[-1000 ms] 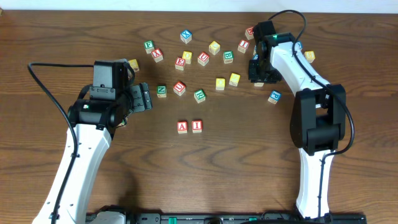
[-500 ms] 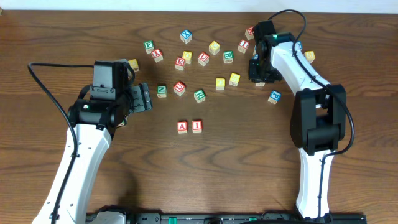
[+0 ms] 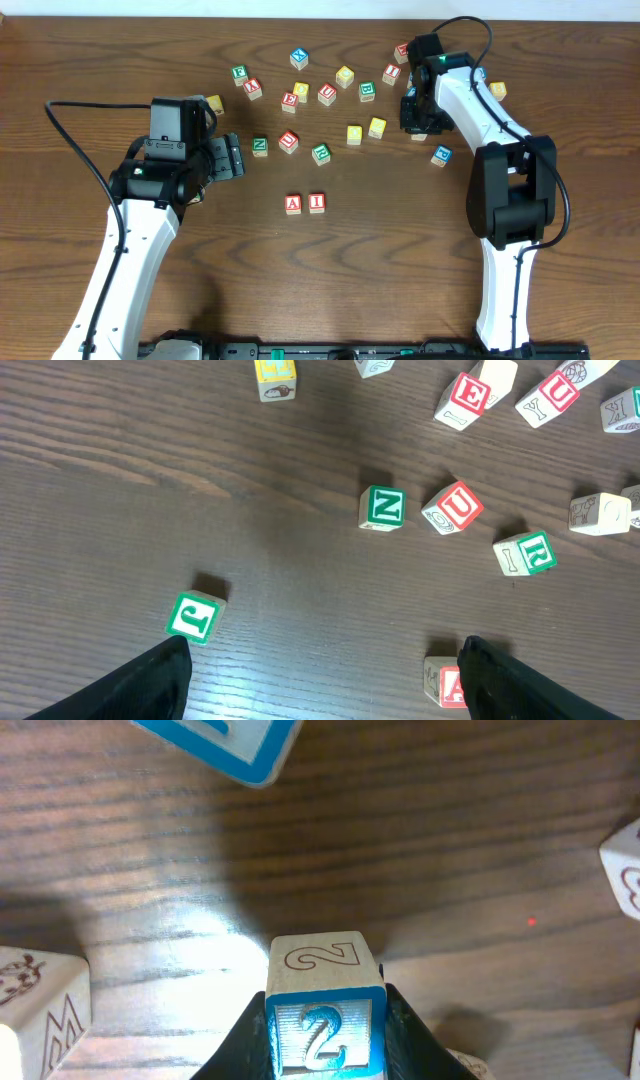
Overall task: Spell out AI2
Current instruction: 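Close the right gripper on the blue 2 block and lift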
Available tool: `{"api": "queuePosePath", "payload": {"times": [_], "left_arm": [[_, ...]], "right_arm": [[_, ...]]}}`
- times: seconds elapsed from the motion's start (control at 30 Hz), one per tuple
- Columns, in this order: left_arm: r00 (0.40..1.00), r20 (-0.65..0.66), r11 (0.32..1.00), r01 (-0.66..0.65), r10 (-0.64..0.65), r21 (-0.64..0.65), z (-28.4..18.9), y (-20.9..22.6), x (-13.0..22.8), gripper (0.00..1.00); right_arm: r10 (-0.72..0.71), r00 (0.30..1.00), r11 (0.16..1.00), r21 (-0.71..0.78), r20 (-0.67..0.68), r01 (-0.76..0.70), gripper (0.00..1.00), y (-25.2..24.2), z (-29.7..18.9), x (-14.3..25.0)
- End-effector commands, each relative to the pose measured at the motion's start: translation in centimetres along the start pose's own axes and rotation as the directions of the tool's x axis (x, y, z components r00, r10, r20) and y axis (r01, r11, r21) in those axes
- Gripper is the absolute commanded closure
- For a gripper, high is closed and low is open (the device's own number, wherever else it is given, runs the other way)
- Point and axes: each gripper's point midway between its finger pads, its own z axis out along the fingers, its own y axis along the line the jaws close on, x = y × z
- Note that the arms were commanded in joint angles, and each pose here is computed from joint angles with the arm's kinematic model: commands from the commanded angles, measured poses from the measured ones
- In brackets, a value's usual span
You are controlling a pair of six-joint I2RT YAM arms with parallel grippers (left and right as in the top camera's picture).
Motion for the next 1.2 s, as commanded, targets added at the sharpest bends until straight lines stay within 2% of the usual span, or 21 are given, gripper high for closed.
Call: {"api": "queuePosePath", "payload": {"times": [0.0, 0.37, 0.57, 0.67, 0.73, 0.93, 1.17], "left_arm": [[1.0, 0.014, 1.0, -0.01, 0.01, -0.013, -0.2, 0.2, -0.6, 0.16], [1.0, 0.013, 1.0, -0.009, 0.009, -0.013, -0.2, 0.3, -0.6, 0.16], [1.0, 0.013, 1.0, -0.009, 0.009, -0.013, -0.2, 0.3, -0.6, 0.16], [1.0, 0.013, 1.0, -0.009, 0.009, -0.012, -0.2, 0.2, -0.6, 0.16], [1.0, 0.013, 1.0, -0.009, 0.009, -0.012, -0.2, 0.2, -0.6, 0.16], [1.0, 0.013, 1.0, -0.009, 0.009, -0.012, -0.2, 0.2, -0.6, 0.16], [1.0, 0.009, 1.0, -0.009, 0.009, -0.013, -0.2, 0.3, -0.5, 0.16]], "right_arm": [[0.005, 1.0, 1.0, 0.004, 0.018, -0.005, 0.85, -0.3, -0.9, -0.8], [-0.009, 0.999, 1.0, -0.015, 0.049, 0.009, 0.86, 0.7, -5.0, -2.1], [-0.043, 0.998, 0.999, -0.017, 0.045, 0.044, 0.93, 2.0, -6.6, -1.5], [-0.064, 0.997, 0.998, -0.019, 0.047, 0.065, 0.91, 2.8, -7.4, -1.0], [-0.078, 0.995, 0.997, -0.024, 0.056, 0.08, 0.94, 3.5, -8.2, -0.7], [-0.114, 0.985, 0.991, -0.054, 0.133, 0.122, 0.99, 5.5, -12.0, -0.3], [-0.144, 0.962, 0.982, -0.088, 0.234, 0.169, 0.99, 7.1, -17.2, 0.7]]}}
